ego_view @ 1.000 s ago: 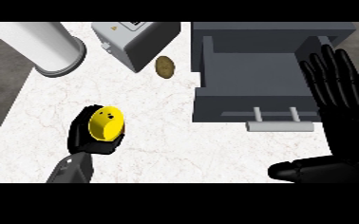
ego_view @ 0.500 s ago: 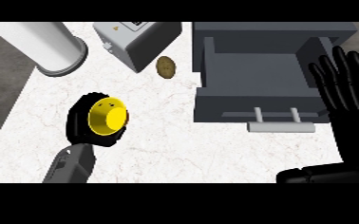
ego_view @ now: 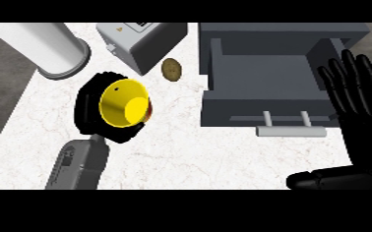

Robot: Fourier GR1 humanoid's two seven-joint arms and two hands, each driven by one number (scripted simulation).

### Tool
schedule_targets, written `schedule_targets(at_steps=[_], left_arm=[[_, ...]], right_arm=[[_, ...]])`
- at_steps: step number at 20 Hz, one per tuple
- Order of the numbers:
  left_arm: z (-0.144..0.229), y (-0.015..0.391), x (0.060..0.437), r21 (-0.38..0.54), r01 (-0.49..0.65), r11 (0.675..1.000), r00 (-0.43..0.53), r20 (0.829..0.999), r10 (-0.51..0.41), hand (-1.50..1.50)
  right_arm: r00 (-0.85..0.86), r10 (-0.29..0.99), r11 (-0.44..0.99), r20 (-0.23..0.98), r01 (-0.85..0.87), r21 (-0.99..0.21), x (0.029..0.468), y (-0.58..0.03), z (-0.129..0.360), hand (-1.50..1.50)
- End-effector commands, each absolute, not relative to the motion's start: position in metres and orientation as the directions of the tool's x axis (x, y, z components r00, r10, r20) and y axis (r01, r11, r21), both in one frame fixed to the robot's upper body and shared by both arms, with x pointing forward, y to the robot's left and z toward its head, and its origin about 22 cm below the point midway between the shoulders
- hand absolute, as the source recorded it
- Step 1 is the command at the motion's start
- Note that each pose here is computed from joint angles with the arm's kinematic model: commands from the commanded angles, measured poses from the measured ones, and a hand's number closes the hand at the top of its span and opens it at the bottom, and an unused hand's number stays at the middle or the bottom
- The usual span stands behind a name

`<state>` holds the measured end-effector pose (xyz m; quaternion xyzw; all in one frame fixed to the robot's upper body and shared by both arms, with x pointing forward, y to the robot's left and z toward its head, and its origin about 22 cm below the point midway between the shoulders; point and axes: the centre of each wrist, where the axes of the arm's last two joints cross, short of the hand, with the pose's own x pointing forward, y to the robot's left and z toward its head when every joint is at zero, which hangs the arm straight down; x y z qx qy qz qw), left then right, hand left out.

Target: Pick up the cup, place it into the drawer and close the drawer

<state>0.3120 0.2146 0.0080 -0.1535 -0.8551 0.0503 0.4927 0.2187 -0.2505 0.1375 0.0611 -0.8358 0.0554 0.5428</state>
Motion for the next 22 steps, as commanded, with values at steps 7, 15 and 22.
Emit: schedule_targets(at_steps=[7, 15, 22], left_arm=[[0.114, 0.173, 0.349, -0.192, 0.256, 0.947, -0.482, 0.824, 0.297, 1.50], [0.160, 0.122, 0.366, -0.134, 0.237, 0.962, -0.496, 0.835, 0.238, 1.50], [0.190, 0.092, 0.381, -0.101, 0.258, 0.961, -0.462, 0.861, 0.214, 1.50]], right_arm=[[-0.416, -0.022, 0.985, 0.909, -0.163, -0.050, 0.231, -0.248, 0.145, -1.50], [-0.410, -0.039, 0.987, 0.911, -0.157, -0.029, 0.220, -0.251, 0.130, -1.50], [-0.396, -0.011, 0.991, 0.918, -0.128, -0.043, 0.229, -0.247, 0.140, -1.50]])
